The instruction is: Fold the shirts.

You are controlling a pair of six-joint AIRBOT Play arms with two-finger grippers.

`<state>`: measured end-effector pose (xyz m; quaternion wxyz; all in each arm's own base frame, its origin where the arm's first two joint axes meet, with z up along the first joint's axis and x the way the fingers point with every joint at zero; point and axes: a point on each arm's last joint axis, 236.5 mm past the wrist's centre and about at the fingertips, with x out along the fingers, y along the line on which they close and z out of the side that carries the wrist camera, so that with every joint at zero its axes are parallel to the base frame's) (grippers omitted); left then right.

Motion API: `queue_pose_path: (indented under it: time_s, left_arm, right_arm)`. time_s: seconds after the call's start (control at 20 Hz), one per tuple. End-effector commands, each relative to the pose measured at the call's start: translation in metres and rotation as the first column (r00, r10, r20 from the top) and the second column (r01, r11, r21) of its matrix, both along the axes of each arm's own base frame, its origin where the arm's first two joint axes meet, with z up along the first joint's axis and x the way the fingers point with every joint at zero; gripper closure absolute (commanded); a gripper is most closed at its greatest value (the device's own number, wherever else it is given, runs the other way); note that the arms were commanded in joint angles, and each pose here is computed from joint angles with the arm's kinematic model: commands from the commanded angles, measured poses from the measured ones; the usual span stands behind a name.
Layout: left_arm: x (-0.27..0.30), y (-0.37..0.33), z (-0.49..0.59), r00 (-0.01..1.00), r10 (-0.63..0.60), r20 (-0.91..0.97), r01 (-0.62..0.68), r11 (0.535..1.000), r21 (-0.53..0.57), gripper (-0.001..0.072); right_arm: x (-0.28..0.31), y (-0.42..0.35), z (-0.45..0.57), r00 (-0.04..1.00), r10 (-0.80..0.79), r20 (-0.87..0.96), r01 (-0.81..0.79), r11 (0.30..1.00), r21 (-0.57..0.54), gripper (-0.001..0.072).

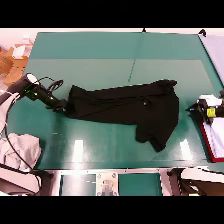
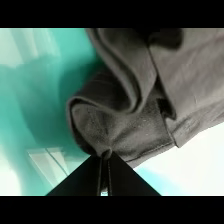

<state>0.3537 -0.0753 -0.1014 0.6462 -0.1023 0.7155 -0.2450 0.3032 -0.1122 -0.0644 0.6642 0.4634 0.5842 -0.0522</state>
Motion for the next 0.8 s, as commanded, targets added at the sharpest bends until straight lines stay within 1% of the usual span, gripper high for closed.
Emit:
queue_pose_path:
  time_s: [0.0, 0.25, 0.3, 0.4, 0.45, 0.5, 0.6, 0.65, 0.75]
  left_arm:
    - [-0.002, -0.001, 0.001, 1.000, 0.021, -0.018, -0.021, 1.000, -0.002, 0.0678]
    - [0.005, -0.004, 0.002, 0.998, 0.058, -0.009, -0.058, 0.998, -0.011, 0.0678]
    - [0.005, -0.005, 0.002, 0.998, 0.061, -0.009, -0.061, 0.998, -0.017, 0.0678]
    - [0.003, -0.011, 0.006, 0.998, 0.064, -0.024, -0.065, 0.997, -0.043, 0.0678]
    - [-0.001, -0.017, 0.012, 0.997, 0.057, -0.046, -0.060, 0.996, -0.071, 0.0678]
    - [-0.007, -0.022, 0.021, 0.997, 0.033, -0.075, -0.040, 0.994, -0.100, 0.0678]
    - [-0.010, -0.032, 0.053, 0.995, -0.017, -0.095, 0.000, 0.985, -0.173, 0.0679]
    - [-0.002, -0.040, 0.078, 0.998, -0.025, -0.052, 0.013, 0.977, -0.214, 0.0679]
    - [0.024, -0.056, 0.142, 0.993, -0.011, 0.116, 0.045, 0.955, -0.294, 0.0678]
  right_arm:
    - [-0.023, 0.009, -0.035, 0.996, -0.055, -0.063, 0.057, 0.998, 0.031, 0.0332]
    - [-0.010, 0.057, -0.067, 0.997, 0.042, -0.064, -0.034, 0.992, 0.121, 0.0353]
    - [-0.006, 0.064, -0.069, 0.997, 0.058, -0.052, -0.051, 0.990, 0.128, 0.0441]
    - [0.001, 0.073, -0.062, 0.996, 0.091, -0.011, -0.089, 0.986, 0.144, 0.0678]
    - [0.005, 0.077, -0.052, 0.995, 0.103, 0.012, -0.103, 0.980, 0.168, 0.0693]
    - [0.009, 0.079, -0.039, 0.993, 0.116, 0.038, -0.121, 0.976, 0.181, 0.0694]
    - [0.033, 0.077, 0.007, 0.981, 0.119, 0.154, -0.145, 0.974, 0.172, 0.0694]
    - [0.052, 0.075, 0.045, 0.961, 0.109, 0.254, -0.153, 0.976, 0.158, 0.0694]
    - [0.086, 0.074, 0.140, 0.880, 0.081, 0.467, -0.159, 0.979, 0.131, 0.0694]
